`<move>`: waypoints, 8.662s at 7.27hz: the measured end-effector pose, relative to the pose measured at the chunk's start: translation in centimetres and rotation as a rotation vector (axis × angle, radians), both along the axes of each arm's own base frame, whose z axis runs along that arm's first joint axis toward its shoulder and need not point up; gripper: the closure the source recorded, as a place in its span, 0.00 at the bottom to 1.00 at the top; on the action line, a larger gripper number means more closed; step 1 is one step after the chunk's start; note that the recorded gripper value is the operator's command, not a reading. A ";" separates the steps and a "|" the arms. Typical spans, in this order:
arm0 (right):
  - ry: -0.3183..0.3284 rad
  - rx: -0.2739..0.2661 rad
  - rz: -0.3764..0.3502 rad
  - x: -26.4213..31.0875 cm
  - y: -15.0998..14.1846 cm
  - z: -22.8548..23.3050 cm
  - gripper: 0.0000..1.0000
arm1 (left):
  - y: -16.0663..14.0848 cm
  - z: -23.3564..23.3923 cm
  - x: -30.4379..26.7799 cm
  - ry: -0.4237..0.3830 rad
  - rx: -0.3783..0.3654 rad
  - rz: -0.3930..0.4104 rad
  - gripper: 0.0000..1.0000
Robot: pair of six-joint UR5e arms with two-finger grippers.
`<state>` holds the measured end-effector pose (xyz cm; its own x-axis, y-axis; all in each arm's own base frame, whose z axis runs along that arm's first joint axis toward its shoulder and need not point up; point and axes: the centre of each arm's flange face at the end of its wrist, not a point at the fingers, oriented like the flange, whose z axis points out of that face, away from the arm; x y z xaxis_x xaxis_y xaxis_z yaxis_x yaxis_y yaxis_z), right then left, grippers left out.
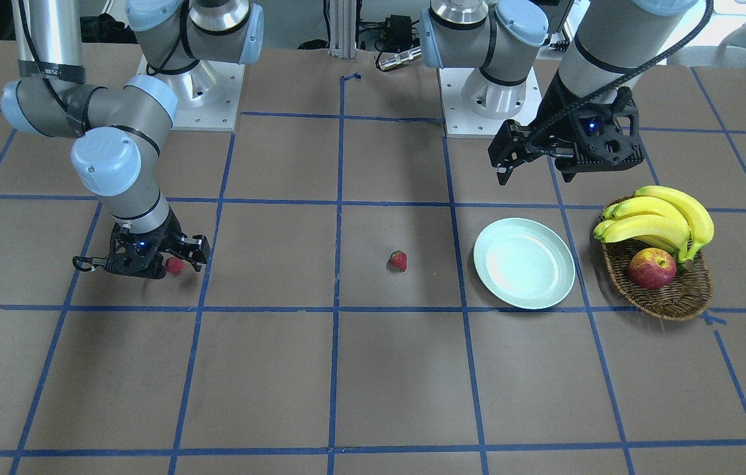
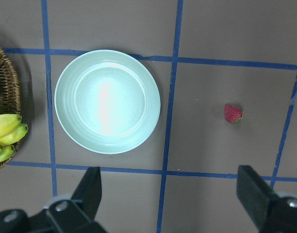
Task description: Collect all strawberries into plate
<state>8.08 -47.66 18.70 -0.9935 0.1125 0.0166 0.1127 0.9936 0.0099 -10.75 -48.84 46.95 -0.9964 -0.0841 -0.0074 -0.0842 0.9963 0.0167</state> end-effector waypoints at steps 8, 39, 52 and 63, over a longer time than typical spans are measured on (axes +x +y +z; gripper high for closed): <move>-0.018 -0.155 -0.105 16.6 -0.8 6.2 1.00 | 0.2 -0.1 0.1 -0.006 0.000 -0.005 0.00; -0.103 -0.151 -0.157 24.2 -0.2 8.1 1.00 | 0.5 -0.3 -0.1 -0.020 -0.009 -0.024 0.00; -0.139 -0.081 -0.271 29.1 -0.3 8.7 0.07 | 0.3 -0.3 -0.1 -0.028 -0.020 -0.025 0.00; -0.099 -0.118 0.059 6.6 -0.9 38.3 0.00 | -0.5 -11.6 -3.3 0.102 0.071 0.393 0.00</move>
<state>14.68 -48.54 57.00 -0.9946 0.0496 -0.0916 0.0587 0.9933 -0.0995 -14.09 -49.38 35.36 -0.8843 -0.4616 0.0707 -0.4528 0.8846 0.1119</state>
